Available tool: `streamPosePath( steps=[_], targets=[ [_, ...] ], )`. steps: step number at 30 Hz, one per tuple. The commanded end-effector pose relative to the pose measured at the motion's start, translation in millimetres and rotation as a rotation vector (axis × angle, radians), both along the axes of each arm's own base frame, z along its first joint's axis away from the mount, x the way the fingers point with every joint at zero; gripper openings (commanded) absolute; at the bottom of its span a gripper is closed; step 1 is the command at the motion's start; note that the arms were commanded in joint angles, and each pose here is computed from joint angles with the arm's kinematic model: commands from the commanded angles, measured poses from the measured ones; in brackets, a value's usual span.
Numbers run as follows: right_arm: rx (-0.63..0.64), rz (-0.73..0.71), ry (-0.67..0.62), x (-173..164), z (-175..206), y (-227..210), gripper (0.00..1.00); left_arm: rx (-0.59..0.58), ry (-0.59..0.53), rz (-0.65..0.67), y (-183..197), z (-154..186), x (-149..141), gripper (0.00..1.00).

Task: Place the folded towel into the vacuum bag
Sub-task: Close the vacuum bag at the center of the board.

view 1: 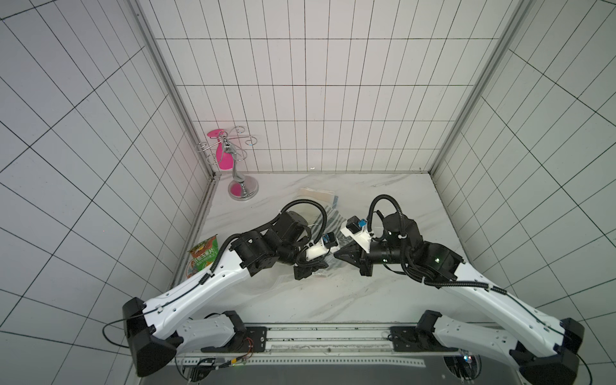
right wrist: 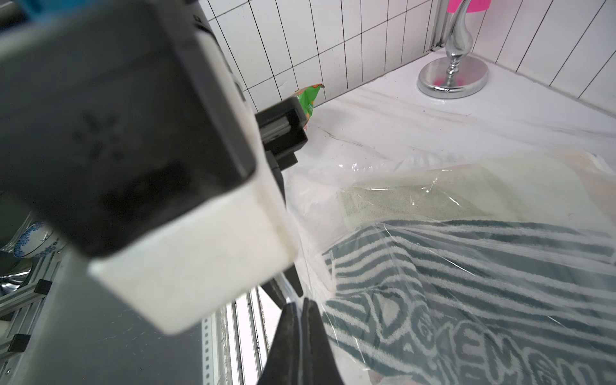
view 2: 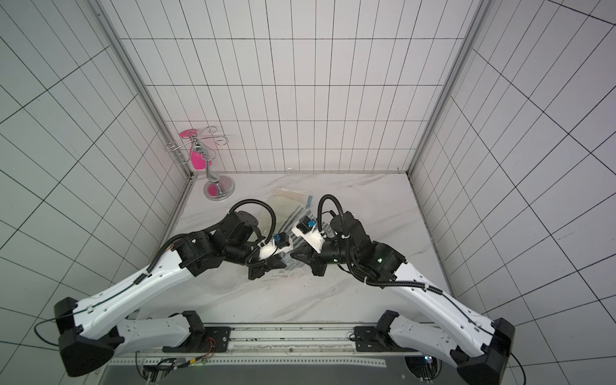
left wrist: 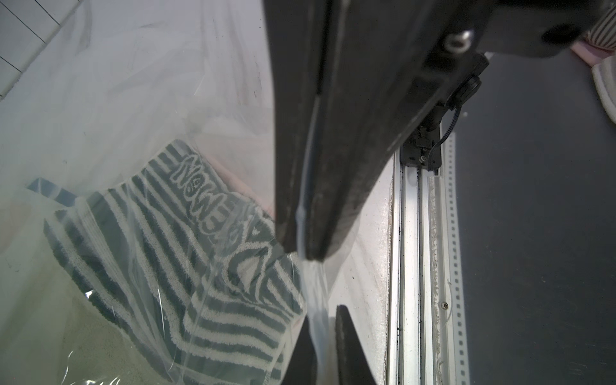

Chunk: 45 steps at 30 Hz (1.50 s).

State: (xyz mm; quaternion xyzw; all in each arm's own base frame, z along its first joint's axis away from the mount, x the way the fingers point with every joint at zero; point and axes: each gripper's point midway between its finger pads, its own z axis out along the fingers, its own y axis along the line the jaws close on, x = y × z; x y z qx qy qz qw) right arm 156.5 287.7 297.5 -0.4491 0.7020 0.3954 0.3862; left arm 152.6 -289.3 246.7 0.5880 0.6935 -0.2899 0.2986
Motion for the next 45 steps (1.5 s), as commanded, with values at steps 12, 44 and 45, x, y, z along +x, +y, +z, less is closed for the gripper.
streamPosePath(
  steps=[12, 44, 45],
  targets=[
    [0.281, -0.054, -0.203, 2.2, 121.2, -40.9, 0.00, 0.218, 0.075, 0.072, 27.2, -50.1, -2.3, 0.00],
    [0.352, -0.142, -0.293, 14.4, 166.5, -80.4, 0.00, 0.545, 0.053, 0.191, 99.1, -84.8, -1.0, 0.04],
    [0.355, -0.143, -0.296, 13.9, 168.3, -81.1, 0.00, 0.533, 0.052, 0.192, 100.4, -84.9, -0.4, 0.04]
  ],
)
